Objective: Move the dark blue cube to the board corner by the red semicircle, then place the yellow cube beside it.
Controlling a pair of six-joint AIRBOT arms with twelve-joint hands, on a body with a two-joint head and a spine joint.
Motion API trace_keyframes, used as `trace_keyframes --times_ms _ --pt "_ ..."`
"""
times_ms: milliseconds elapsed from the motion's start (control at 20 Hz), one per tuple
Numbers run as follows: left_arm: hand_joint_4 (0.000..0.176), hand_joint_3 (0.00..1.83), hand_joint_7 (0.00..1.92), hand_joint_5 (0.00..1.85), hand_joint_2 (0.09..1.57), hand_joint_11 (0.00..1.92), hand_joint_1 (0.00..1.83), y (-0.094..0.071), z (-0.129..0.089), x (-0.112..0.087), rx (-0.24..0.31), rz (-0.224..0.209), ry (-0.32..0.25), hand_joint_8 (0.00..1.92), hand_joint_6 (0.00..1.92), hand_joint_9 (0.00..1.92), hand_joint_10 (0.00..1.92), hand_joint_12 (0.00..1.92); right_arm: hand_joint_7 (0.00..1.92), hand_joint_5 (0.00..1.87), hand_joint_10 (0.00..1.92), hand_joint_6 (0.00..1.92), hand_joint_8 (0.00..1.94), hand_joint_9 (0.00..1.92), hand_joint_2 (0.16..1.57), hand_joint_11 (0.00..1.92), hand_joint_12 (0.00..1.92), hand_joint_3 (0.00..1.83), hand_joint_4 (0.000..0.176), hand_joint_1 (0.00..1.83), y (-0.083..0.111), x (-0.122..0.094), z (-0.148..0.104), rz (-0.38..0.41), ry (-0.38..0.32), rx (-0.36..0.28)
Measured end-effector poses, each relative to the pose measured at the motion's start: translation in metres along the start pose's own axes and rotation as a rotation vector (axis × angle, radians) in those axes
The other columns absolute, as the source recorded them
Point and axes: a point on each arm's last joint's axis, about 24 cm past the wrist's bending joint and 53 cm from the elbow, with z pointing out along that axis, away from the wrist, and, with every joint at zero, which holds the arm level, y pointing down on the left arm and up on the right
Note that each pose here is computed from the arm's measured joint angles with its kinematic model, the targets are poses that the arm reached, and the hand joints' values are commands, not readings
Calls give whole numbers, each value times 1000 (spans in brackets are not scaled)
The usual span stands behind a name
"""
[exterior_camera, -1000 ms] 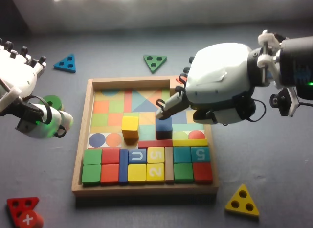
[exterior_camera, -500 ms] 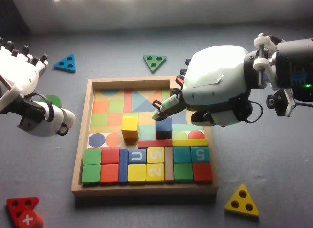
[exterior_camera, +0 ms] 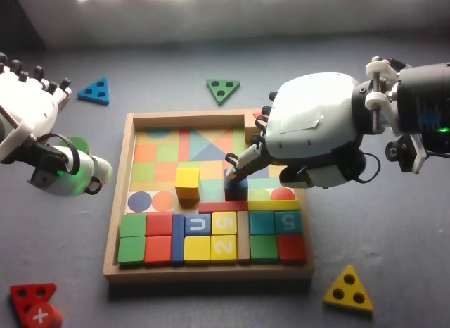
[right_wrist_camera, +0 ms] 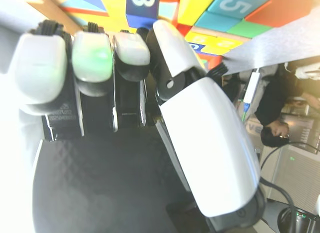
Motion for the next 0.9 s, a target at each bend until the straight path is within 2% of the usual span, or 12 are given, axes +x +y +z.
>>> trace_keyframes --times_ms 350,400,650,900 --pt "0 0 26 20 1158 12 0 0 0 0 2 -7 0 1 2 25 2 57 1138 478 1921 14 1941 1320 1402 1436 1921 3 0 1006 -1 6 0 0 8 0" --pt "0 0 33 26 1156 17 0 0 0 0 0 -7 0 6 6 33 5 68 1114 547 1921 41 1941 1304 1381 1425 1921 0 0 1022 -1 6 0 -1 8 0" --pt "0 0 19 17 1154 0 0 -1 0 0 1 -11 0 0 0 26 0 115 1106 554 1921 36 1941 1290 1364 1415 1921 0 0 1036 0 6 -1 -25 8 -4" --pt "0 1 41 28 1160 0 0 -1 0 -2 3 -24 -2 4 2 46 4 138 1108 537 1921 23 1941 1308 1370 1430 1921 0 0 1052 -9 6 -7 -37 8 14"
